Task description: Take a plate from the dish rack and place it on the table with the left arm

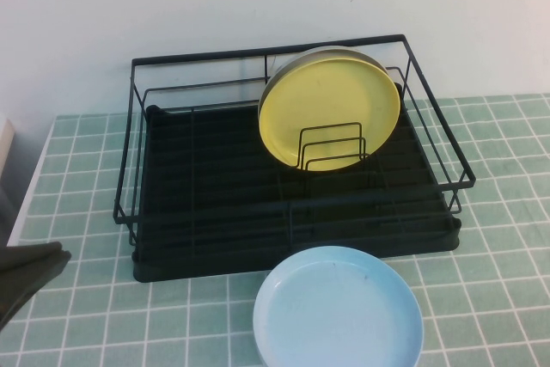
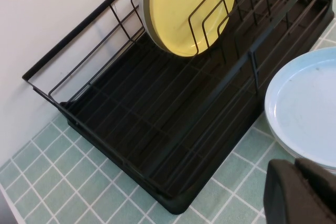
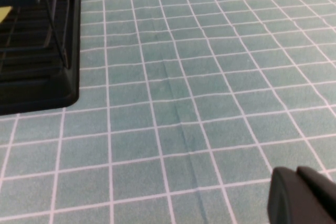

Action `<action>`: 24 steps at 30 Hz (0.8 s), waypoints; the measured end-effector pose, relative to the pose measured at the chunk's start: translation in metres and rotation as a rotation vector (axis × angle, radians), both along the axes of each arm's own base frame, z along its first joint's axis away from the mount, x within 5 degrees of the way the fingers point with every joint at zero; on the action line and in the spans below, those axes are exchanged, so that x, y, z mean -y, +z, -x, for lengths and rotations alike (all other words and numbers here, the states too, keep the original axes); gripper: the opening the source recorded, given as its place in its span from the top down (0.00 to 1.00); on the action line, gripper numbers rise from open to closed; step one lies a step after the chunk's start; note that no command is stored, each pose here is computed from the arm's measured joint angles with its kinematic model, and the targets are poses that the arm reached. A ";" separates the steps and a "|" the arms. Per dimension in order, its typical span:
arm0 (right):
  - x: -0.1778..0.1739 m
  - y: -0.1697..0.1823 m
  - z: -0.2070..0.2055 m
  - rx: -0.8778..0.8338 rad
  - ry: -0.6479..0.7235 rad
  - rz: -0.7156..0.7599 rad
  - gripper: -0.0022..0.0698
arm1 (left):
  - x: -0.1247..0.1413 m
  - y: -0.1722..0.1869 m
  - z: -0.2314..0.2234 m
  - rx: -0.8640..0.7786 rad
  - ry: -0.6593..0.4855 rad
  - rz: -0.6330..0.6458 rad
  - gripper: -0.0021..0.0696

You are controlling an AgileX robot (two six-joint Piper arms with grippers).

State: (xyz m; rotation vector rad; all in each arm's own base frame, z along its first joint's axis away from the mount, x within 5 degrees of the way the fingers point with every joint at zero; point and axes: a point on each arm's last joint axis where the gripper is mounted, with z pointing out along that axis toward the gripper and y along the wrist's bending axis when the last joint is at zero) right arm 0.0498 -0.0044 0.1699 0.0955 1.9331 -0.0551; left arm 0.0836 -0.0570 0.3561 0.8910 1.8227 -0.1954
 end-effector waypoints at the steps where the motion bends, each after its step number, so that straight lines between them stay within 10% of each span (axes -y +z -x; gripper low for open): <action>1: 0.000 0.000 0.000 0.000 0.000 0.000 0.97 | 0.000 0.000 0.000 0.000 0.000 0.000 0.97; 24: 0.000 0.000 0.000 0.000 0.000 0.000 0.97 | -0.024 -0.031 0.017 0.142 0.176 0.151 0.97</action>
